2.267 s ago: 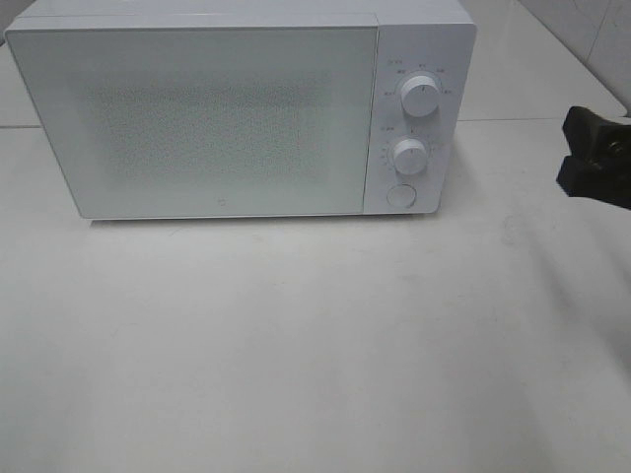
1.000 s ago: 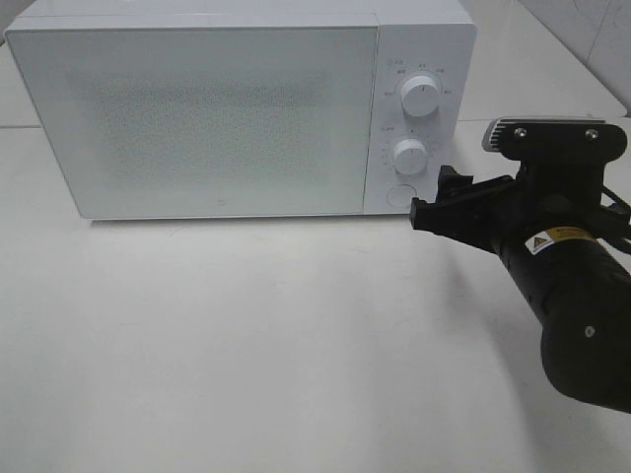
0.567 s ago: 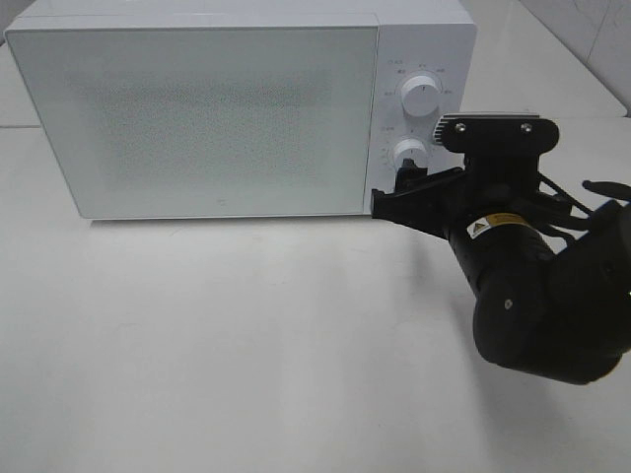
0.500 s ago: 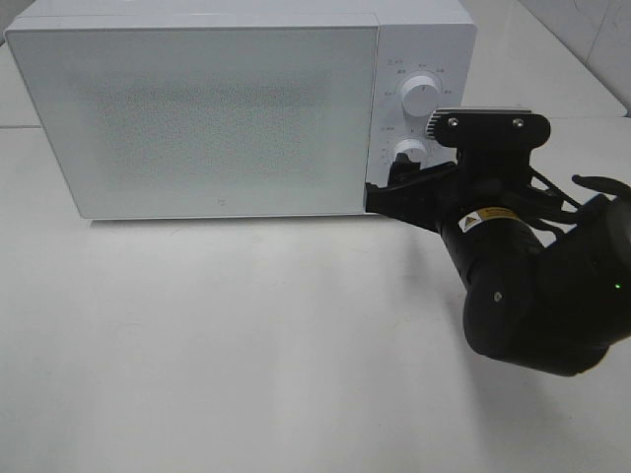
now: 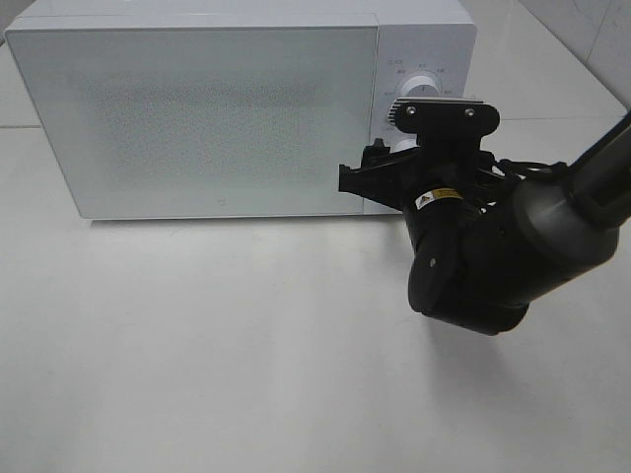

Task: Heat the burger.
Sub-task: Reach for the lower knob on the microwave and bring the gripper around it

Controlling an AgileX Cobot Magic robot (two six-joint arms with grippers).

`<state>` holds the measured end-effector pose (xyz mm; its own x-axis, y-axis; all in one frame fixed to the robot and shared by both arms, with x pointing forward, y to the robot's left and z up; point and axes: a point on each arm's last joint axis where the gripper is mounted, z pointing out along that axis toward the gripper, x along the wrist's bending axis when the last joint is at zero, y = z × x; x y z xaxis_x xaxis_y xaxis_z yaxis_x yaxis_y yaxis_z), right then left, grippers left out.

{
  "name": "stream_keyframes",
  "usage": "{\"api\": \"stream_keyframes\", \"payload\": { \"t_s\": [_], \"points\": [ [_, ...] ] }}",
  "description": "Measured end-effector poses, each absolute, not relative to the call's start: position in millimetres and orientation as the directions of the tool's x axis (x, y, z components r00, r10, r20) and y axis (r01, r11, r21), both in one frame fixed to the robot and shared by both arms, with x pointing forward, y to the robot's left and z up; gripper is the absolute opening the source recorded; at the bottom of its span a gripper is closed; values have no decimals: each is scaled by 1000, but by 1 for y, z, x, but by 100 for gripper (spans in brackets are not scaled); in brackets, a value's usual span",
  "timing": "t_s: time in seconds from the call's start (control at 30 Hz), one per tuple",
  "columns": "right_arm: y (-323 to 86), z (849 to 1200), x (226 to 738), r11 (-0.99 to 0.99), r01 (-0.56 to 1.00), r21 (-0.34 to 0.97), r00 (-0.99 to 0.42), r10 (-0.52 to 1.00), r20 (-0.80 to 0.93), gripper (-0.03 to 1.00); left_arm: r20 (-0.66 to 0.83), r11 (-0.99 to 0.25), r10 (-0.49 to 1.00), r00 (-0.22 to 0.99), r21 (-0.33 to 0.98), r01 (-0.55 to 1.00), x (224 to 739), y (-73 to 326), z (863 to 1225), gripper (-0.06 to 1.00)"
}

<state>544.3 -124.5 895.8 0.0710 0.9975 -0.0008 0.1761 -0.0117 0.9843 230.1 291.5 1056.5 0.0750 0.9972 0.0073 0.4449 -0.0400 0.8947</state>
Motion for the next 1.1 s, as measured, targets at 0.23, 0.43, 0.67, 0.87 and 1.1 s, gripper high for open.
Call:
{"api": "stream_keyframes", "payload": {
  "t_s": [0.23,0.43,0.67,0.87,1.1],
  "points": [
    [-126,885,554,22,193,981,92,995,-40,75,7,-40,997,75,895,445,230,291,1057,98],
    [-131,883,558,7,197,980,123,992,-32,75,7,-40,997,75,895,445,230,291,1057,98],
    [-126,876,560,8,218,976,114,993,-33,75,7,-40,997,75,895,445,230,291,1057,98],
    [-125,877,559,8,225,974,109,993,-33,75,7,-40,997,75,895,445,230,291,1057,98],
    [-124,880,559,9,226,974,105,994,-34,75,7,-40,997,75,895,445,230,291,1057,98]
  ]
}}
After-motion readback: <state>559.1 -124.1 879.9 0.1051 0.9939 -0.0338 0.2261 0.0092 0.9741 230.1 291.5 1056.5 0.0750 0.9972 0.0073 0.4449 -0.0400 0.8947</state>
